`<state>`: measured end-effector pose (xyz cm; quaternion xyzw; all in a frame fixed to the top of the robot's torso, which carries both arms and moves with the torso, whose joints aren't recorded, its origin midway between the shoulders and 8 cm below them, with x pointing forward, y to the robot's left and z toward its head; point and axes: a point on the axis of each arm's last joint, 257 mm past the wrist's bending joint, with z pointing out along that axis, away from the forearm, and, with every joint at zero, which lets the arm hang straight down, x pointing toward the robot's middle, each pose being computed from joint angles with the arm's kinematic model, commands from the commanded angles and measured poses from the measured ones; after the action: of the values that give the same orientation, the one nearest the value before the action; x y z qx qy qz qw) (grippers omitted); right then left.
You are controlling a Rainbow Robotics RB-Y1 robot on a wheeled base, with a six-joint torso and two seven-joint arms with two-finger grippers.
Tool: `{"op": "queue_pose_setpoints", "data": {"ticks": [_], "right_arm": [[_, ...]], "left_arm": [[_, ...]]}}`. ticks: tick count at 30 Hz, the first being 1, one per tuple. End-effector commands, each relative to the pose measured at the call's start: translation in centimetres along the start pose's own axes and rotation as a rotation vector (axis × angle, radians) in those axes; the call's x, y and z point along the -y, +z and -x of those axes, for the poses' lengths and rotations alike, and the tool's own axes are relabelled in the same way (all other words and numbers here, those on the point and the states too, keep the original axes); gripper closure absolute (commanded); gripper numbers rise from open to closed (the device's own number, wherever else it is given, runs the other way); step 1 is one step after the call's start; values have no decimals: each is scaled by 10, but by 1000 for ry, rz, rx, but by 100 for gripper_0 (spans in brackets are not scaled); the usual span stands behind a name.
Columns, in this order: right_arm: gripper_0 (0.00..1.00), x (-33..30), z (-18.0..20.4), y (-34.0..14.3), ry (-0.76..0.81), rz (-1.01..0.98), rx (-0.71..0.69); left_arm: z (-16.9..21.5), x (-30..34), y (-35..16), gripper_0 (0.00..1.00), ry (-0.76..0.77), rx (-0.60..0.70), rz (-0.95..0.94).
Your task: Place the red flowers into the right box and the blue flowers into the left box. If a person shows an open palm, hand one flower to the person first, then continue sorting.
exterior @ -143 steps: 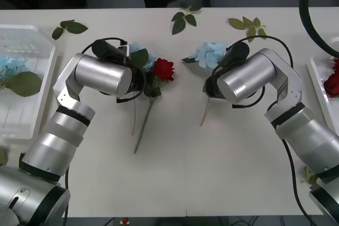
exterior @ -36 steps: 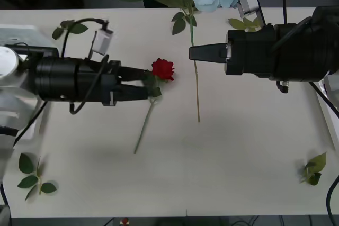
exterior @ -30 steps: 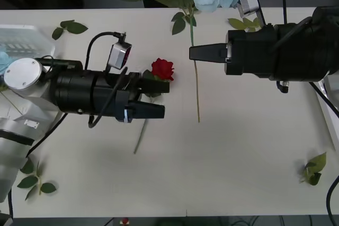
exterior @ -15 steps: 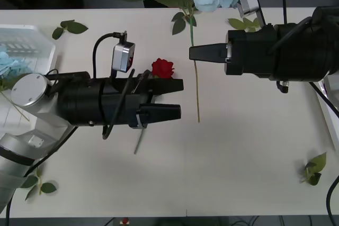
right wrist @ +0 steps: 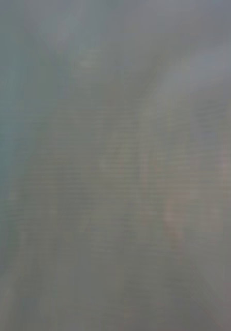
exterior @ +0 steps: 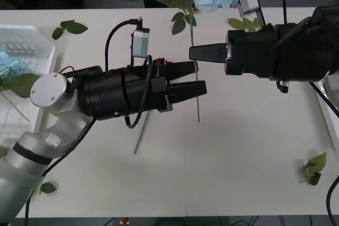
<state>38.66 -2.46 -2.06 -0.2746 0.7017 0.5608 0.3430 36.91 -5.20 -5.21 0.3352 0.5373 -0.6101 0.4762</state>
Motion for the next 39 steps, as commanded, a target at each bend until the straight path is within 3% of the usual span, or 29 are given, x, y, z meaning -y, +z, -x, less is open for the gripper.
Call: {"op": "queue_pose_setpoints", "data": {"ticks": [1,2,3,4,6,8,21,22,24,25,27,39], "right_arm": [[100,-15,11,2,-77,30,15],[100,-15,11,2,-77,30,15],[100,-15,11,2,-77,30,15],[100,-15,11,2,-77,30,15],[100,-15,11,2,-77,30,15],[100,-15,11,2,-77,30,15],[100,-15,11,2,-77,30,15],[93,-15,11,2,-77,30,15],[34,-15,11,2,-77,30,15],[20,-15,11,2,-77,30,15],[2,-15,11,2,-77,30,15],[0,-15,11,2,-77,30,15]], "left_arm": [[10,14,23,18,4,2,-33],[9,13,24,28,0,-1,-30],[7,12,25,47,-6,-13,-24],[5,12,25,57,-13,-17,-23],[4,10,26,86,-12,-24,-15],[3,9,26,100,-11,-27,-10],[1,9,26,100,-31,-31,-10],[1,8,26,100,-32,-32,-9],[2,9,26,100,-34,-28,-10],[1,8,26,100,-37,-29,-9],[1,9,26,100,-38,-27,-9],[2,9,26,100,-45,-23,-11]]}}
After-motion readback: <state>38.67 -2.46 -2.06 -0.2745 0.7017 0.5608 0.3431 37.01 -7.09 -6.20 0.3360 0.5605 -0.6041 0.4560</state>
